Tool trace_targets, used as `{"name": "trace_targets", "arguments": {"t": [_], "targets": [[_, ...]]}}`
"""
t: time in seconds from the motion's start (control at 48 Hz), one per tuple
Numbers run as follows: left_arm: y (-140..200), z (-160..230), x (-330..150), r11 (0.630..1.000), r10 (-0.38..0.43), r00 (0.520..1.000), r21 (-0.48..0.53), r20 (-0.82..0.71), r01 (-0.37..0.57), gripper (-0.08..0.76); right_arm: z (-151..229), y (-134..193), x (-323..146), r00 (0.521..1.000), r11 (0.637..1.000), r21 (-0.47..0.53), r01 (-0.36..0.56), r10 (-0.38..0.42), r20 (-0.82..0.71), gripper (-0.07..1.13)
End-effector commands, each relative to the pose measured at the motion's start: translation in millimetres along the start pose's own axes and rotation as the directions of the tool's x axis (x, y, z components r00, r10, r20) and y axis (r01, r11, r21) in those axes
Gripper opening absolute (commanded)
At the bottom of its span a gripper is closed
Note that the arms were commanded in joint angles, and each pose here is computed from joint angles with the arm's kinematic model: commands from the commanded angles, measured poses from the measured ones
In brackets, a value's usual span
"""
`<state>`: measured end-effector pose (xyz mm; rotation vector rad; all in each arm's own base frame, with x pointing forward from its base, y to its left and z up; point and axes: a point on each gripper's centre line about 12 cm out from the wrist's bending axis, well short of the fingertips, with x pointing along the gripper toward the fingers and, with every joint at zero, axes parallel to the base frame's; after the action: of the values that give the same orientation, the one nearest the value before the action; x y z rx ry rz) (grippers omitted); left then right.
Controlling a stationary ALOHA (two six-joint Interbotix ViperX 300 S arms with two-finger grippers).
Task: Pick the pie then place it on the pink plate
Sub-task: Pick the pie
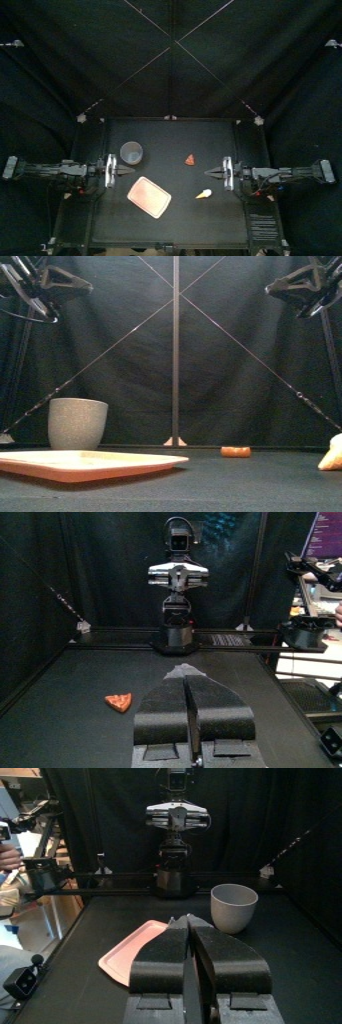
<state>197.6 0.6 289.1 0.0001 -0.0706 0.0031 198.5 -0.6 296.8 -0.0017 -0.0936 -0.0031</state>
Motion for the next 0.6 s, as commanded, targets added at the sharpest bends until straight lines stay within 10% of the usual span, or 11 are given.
{"name": "trace_targets", "arguments": {"t": [0.021, 0.25, 0.438, 0.604], "targets": [[0.4, 5.1, 3.1, 1.000, 0.002, 1.000, -0.003, 0.015, -0.002, 0.057, -1.8, -4.1, 7.1, 1.000, 1.000, 0.022, 0.021, -0.021, -0.020, 0.02], [0.5, 0.6, 5.2, 1.000, 0.003, 1.000, -0.007, -0.003, -0.003, 0.061, -8.9, -42.4, 39.6, 0.973, 0.950, 0.223, 0.221, -0.199, -0.114, 0.04], [0.5, -1.2, 5.1, 1.000, 0.003, 1.000, -0.006, -0.009, -0.003, 0.061, -26.8, -83.6, 60.9, 0.900, 0.795, 0.429, 0.429, -0.335, -0.280, 0.10], [0.8, -5.5, 4.1, 1.000, 0.005, 1.000, -0.004, -0.020, -0.005, 0.061, -52.9, -100.1, 78.8, 0.814, 0.638, 0.530, 0.558, -0.295, -0.501, 0.25]]}}
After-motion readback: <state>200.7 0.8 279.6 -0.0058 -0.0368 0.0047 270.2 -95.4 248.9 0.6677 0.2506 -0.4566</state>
